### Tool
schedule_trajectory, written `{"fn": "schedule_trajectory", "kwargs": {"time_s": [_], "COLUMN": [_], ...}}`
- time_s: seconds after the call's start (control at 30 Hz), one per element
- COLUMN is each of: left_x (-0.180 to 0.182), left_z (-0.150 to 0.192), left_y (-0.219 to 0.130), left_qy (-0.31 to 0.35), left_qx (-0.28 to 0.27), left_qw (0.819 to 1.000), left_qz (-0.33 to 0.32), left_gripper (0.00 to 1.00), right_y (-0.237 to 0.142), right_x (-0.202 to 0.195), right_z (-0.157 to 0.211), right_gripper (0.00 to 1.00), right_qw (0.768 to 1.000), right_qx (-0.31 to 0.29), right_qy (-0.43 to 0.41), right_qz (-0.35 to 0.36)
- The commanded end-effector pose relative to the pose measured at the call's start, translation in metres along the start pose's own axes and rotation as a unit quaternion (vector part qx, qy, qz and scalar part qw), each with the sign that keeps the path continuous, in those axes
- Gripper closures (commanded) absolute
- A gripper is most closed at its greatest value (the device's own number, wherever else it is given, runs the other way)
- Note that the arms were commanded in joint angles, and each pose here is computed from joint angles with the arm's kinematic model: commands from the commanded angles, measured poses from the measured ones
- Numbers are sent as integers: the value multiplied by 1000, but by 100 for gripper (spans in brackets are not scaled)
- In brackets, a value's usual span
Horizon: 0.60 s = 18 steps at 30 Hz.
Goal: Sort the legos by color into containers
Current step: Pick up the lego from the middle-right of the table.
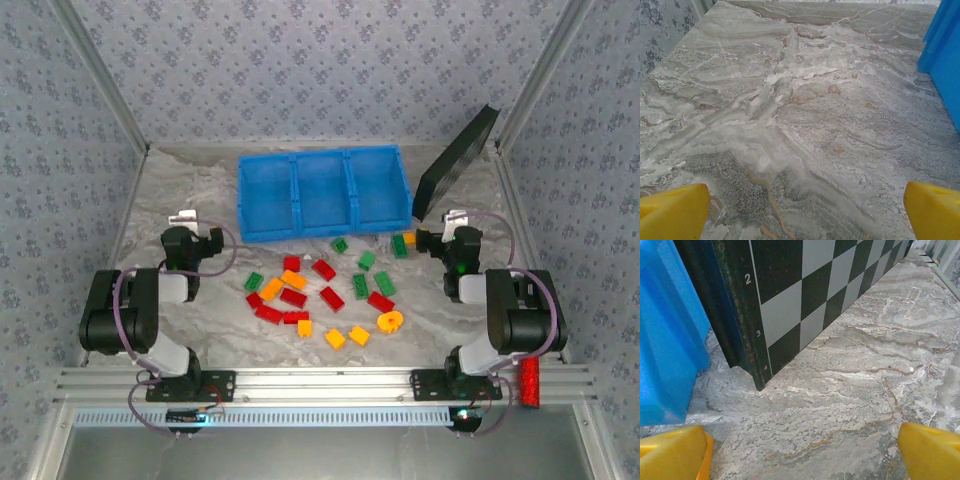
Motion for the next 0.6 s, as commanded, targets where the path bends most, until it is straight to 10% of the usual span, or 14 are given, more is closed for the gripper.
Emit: {"fn": "schedule_trajectory", "kwargs": {"time_s": [0.0, 0.57], "left_x": [-4, -4], "left_z": [-8, -8], "left_y": [1, 1], "left_qy": [2, 2], "left_qx": [-18, -18], "left_qw": [1000, 1000], "left_qz": [13, 12], "left_gripper": [1, 1], "right_y": [3, 3], "right_x": [-2, -2], "right_z": [-6, -6], "right_gripper": [0, 0], "right_qw": [1000, 1000], "right_qx": [-6, -7], "right_qy": [5, 6], "right_qz": [0, -1]}}
Point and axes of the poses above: each hand's point on the last joint's axis, 136 mm out from that joint toward the fingers, its own y axis out along the fingers, its own x axis along the line the jaws close on, z = x × y, the point moved 8 cm from there along -y, back along the fingers, and after that the axes turned 6 degrees about -y, right-handed, at the moved point
